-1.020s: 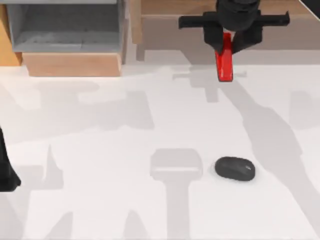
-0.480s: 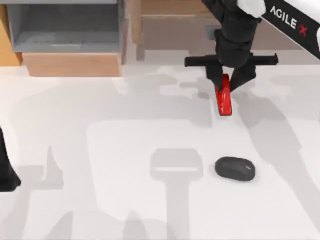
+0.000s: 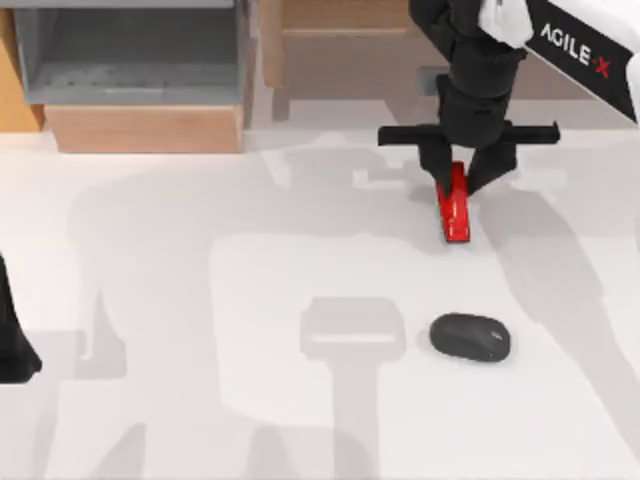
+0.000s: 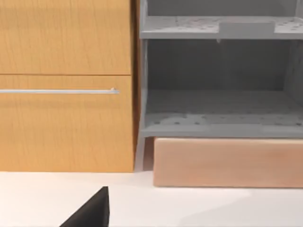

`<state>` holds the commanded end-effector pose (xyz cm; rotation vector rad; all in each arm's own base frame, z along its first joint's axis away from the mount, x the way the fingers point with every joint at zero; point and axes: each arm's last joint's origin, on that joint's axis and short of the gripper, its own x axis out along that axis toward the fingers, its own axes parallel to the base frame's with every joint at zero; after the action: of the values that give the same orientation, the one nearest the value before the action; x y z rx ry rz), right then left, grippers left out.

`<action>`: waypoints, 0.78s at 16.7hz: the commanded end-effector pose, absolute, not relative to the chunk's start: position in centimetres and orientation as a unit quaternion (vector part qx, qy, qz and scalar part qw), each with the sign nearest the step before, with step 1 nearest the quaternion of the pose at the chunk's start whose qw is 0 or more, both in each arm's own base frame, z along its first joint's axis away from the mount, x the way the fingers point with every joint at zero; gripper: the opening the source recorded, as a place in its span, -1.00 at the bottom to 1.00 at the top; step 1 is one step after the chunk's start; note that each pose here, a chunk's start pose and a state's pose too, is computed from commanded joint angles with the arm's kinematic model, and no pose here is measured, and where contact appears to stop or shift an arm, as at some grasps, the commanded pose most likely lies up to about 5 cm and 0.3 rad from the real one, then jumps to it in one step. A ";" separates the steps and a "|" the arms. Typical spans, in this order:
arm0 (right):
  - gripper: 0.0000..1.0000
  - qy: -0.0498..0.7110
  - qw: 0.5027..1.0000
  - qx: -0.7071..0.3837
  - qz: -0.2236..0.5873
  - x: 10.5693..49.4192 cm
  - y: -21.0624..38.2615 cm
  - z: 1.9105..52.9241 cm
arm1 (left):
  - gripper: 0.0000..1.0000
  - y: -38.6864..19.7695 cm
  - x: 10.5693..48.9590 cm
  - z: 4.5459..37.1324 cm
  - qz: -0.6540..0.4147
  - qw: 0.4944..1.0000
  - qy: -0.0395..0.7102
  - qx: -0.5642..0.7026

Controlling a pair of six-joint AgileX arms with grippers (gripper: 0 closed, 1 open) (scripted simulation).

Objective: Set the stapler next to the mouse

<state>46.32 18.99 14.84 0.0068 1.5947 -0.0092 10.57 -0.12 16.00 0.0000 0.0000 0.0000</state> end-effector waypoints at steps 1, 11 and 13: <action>-0.70 0.716 0.699 0.003 -0.004 46.3 19.0 14.8 | 1.00 -0.1 10.6 16.0 0.000 1.000 0.000 0.000; 0.81 0.716 0.699 0.003 -0.004 46.3 19.0 14.8 | 1.00 -0.1 10.6 16.0 0.000 1.000 0.000 0.000; 1.00 0.716 0.699 0.003 -0.004 46.3 19.0 14.8 | 1.00 -0.1 10.6 16.0 0.000 1.000 0.000 0.000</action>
<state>46.32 18.99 14.84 0.0068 1.5947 -0.0092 10.57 -0.12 16.00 0.0000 0.0000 0.0000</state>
